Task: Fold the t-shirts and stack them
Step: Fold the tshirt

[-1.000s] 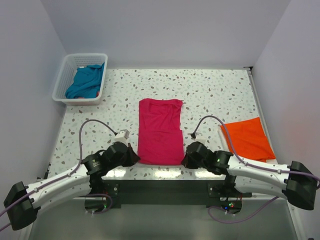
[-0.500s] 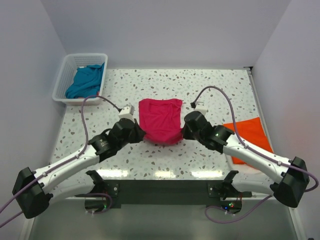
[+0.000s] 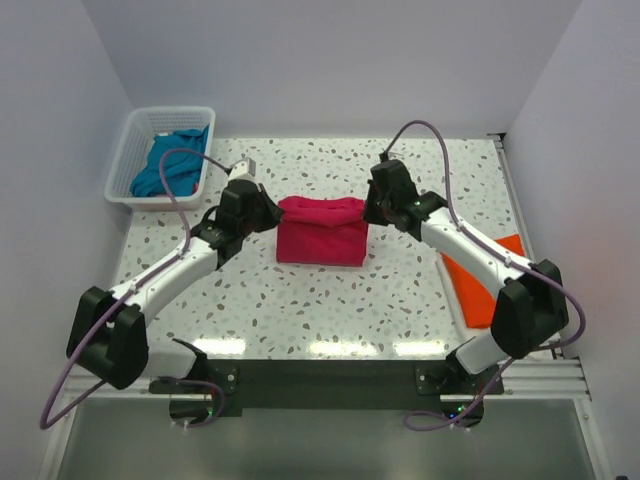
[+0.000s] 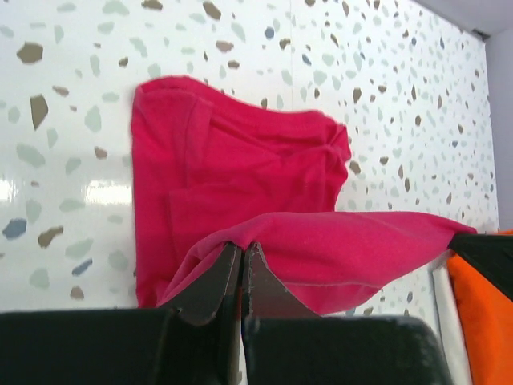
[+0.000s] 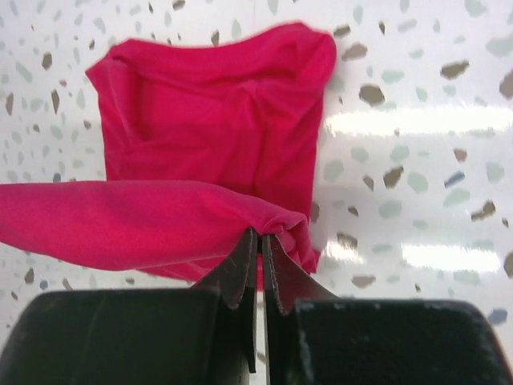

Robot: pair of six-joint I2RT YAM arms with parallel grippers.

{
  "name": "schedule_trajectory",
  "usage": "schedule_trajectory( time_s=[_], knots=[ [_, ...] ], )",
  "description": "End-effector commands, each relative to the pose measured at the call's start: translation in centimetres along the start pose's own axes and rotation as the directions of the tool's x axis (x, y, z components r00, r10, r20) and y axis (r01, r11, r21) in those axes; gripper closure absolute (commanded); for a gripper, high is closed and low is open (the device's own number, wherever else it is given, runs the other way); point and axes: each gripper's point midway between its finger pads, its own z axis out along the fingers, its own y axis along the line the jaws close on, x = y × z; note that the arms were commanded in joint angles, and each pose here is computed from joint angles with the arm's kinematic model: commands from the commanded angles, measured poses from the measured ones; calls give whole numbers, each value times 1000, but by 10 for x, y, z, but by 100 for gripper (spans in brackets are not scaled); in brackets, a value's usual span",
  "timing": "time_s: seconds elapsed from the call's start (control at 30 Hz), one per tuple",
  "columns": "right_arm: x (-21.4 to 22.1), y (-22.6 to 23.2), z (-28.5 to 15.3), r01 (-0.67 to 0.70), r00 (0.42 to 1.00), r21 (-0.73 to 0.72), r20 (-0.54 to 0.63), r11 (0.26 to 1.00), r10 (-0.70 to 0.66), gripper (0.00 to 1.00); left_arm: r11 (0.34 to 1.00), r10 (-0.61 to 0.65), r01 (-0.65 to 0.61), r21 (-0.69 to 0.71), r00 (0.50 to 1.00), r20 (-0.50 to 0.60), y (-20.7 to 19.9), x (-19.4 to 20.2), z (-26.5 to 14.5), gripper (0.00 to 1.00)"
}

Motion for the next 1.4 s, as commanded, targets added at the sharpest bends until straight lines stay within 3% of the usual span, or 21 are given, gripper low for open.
schedule_trajectory(
  time_s=[0.0,0.17,0.33,0.4,0.43,0.47,0.5,0.57,0.67,0.73,0.83,0.87,1.07,1.23,1.37],
  knots=[
    [-41,23,14,20,998,-84,56,996,-16,100,996,-9,0,93,995,101,-23,-48,19,100],
    [-75,34,53,10,998,-111,56,994,-4,100,994,-32,19,106,992,120,-16,-81,57,100],
    [-84,16,127,-30,999,-80,-16,996,29,100,990,-51,38,134,995,89,9,-92,122,100],
    [-88,9,157,-59,997,-93,-46,994,55,99,987,-59,49,154,996,60,21,-89,152,88],
    [-100,11,164,-69,997,-105,-31,992,66,93,984,-66,53,168,995,74,28,-97,162,82],
    [-101,8,171,-75,997,-101,-39,992,71,81,983,-82,74,166,996,40,41,-87,178,63],
    [-105,2,177,-81,996,-85,-42,993,78,61,976,-88,76,204,995,50,36,-99,182,55],
    [-106,-6,184,-71,996,-60,-58,996,68,50,968,-96,83,238,995,41,37,-107,182,40],
    [-112,-13,168,-65,998,-37,-24,997,65,43,977,-78,56,204,992,99,35,-128,163,33],
    [-105,-19,163,-74,997,-23,-19,997,74,41,986,-93,79,150,991,93,42,-123,154,33],
    [-95,-14,150,-64,998,-24,-23,998,63,42,993,-101,95,72,992,76,45,-110,140,40],
    [-94,-12,145,-57,998,-19,-17,998,57,42,993,-95,88,79,992,84,38,-110,134,47],
    [-68,-2,147,-44,998,-14,-48,999,43,45,999,-16,14,35,999,29,20,-65,146,67],
    [-66,6,159,-52,997,-39,-54,998,50,49,998,18,-21,62,999,44,10,-68,169,72],
    [-59,6,177,-59,995,-31,-83,998,56,55,999,33,-33,17,999,27,25,-58,199,73]
  ],
)
